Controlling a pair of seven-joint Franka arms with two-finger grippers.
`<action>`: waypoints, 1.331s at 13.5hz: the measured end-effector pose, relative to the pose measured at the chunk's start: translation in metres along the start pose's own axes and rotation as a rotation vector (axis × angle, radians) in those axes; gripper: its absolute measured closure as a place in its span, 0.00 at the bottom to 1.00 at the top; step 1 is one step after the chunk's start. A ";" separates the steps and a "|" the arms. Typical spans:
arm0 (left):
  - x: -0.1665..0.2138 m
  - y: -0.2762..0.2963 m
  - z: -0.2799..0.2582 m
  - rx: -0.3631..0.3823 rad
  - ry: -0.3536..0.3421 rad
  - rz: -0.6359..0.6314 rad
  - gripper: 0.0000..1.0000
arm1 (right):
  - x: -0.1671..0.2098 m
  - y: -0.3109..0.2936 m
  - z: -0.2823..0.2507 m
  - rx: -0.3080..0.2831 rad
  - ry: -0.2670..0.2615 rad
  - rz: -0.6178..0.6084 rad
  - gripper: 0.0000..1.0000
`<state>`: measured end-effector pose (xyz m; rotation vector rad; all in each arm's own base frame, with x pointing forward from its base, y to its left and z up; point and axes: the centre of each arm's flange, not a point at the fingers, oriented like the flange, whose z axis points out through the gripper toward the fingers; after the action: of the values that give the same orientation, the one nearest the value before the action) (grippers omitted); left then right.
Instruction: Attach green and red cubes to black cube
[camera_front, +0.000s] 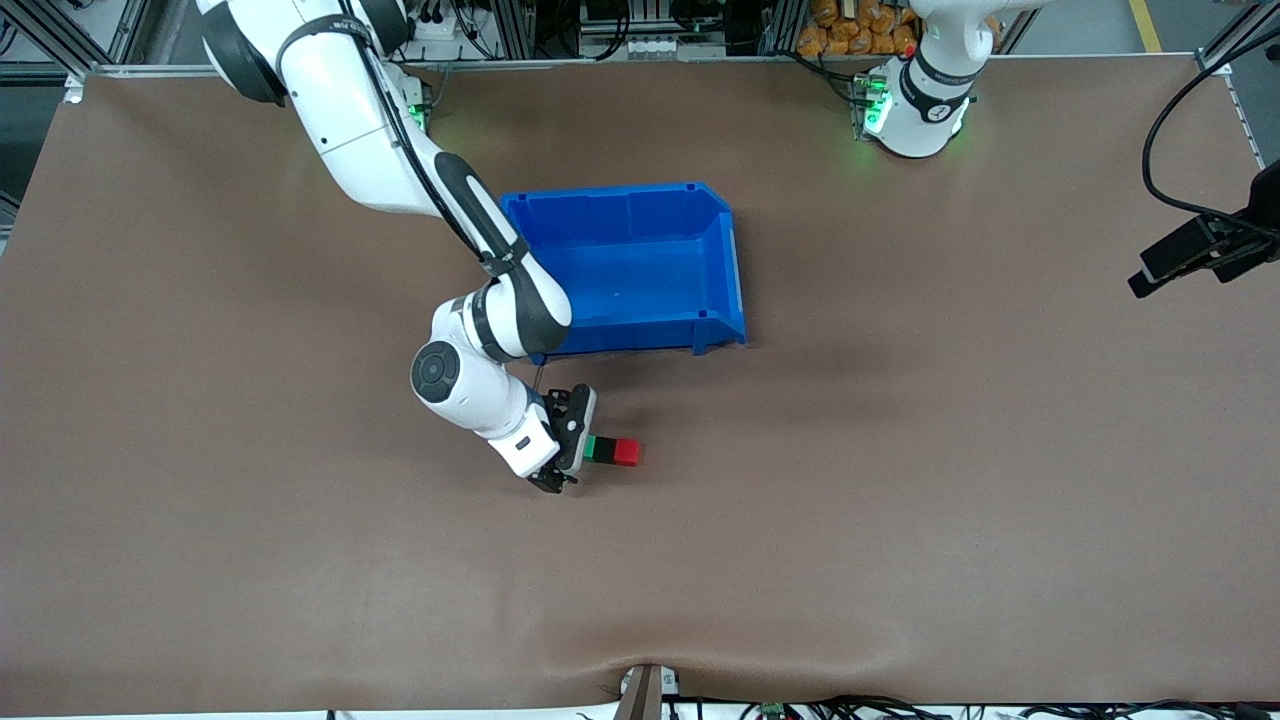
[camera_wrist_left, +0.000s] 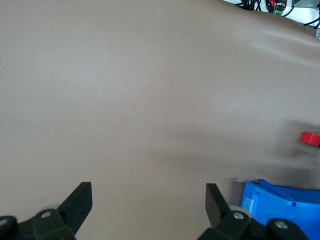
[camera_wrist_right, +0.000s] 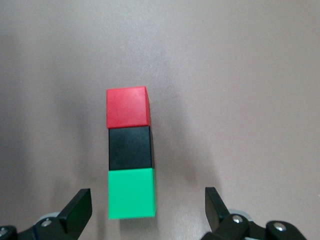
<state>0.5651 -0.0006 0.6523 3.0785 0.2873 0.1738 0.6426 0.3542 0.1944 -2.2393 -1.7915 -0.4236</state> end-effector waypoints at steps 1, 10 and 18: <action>0.000 -0.002 0.000 0.001 0.000 0.050 0.00 | -0.001 0.004 -0.006 0.006 -0.006 0.029 0.00; 0.001 -0.010 -0.003 0.003 -0.005 0.050 0.00 | -0.003 0.041 -0.140 0.006 -0.010 0.356 0.00; 0.000 -0.007 -0.004 0.002 -0.005 0.113 0.00 | -0.091 0.059 -0.316 0.125 -0.044 0.751 0.00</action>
<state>0.5636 0.0067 0.6557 3.0984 0.1135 0.1703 0.6583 0.1439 0.4531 -2.6071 -0.8391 -0.1020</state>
